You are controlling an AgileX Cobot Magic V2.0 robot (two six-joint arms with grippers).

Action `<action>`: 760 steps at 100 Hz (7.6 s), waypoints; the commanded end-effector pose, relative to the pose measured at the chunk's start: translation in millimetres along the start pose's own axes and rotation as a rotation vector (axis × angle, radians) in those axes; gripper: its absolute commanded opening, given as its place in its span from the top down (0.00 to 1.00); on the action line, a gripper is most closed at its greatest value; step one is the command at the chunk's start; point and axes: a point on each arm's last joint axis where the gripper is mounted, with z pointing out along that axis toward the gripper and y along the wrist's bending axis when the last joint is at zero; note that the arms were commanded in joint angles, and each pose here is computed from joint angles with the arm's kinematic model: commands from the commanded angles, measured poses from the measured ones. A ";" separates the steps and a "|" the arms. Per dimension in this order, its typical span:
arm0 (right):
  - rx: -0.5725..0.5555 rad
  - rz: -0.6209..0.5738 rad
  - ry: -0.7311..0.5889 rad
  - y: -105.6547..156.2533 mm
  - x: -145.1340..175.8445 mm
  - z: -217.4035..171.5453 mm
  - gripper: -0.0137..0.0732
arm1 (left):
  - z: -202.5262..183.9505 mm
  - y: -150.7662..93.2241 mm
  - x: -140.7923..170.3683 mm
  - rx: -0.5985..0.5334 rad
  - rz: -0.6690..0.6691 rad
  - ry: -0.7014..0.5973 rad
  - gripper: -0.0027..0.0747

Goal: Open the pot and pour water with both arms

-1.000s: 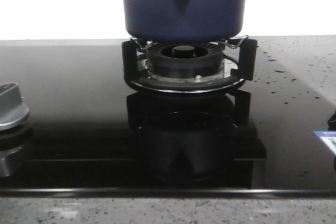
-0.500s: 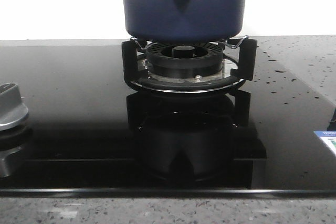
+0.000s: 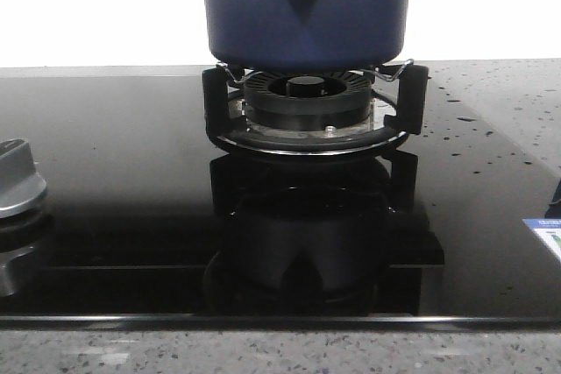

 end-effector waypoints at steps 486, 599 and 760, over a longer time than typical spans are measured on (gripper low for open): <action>-0.413 -0.023 -0.081 32.7 -4.1 -31.8 0.92 | -268.4 -151.5 221.1 -1.162 -0.111 0.014 0.99; 0.092 0.211 0.459 -7.4 88.1 -52.6 0.92 | -268.4 -151.5 221.1 -1.162 -0.111 0.014 0.99; 0.080 -0.035 0.459 0.7 166.7 -82.8 0.92 | -268.4 -151.5 221.1 -1.162 -0.111 0.014 0.99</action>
